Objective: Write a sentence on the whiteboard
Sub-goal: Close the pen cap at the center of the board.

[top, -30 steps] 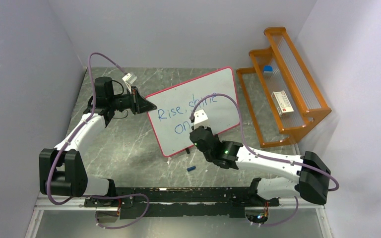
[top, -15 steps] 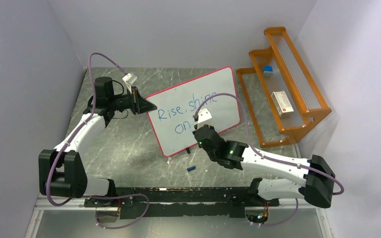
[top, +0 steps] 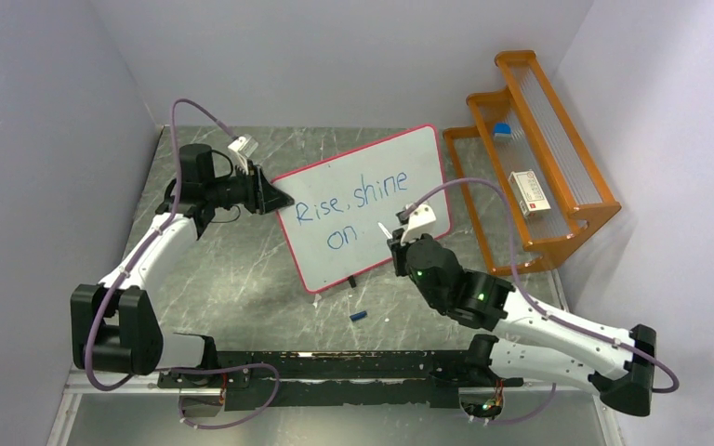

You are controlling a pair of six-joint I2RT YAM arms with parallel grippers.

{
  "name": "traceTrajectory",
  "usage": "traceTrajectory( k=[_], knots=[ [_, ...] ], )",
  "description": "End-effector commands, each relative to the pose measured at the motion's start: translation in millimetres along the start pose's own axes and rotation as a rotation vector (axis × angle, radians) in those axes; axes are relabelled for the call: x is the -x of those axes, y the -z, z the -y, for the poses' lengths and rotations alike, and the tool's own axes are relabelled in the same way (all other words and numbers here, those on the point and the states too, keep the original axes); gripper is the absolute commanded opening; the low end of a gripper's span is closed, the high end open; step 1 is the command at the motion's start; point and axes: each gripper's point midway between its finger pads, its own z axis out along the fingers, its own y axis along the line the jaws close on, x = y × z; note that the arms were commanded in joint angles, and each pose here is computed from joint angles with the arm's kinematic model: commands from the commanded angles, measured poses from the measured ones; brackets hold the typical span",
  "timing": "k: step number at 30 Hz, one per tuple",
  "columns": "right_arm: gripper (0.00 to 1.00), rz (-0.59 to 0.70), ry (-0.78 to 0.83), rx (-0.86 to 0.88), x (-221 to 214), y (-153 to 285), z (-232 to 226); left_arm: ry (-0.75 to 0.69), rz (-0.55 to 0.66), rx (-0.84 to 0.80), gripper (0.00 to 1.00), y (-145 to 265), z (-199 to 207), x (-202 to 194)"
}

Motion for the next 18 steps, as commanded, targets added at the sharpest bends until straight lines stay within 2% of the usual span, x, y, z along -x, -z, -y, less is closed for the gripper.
traceTrajectory(
  k=[1, 8, 15, 18],
  knots=[
    [0.0, 0.008, 0.019, -0.041, 3, 12, 19, -0.036, 0.047, 0.057, 0.49, 12, 12, 23],
    [0.0, 0.064, -0.013, -0.051, 11, 30, 36, -0.082, 0.059, 0.166, 0.8, 41, 31, 38],
    [0.0, 0.118, -0.031, -0.063, 21, 48, 53, -0.159, 0.029, 0.22, 0.88, 60, 64, 20],
    [0.0, 0.136, -0.033, -0.066, 25, 55, 59, -0.209, -0.004, 0.196, 0.94, 59, 86, 2]
  ],
)
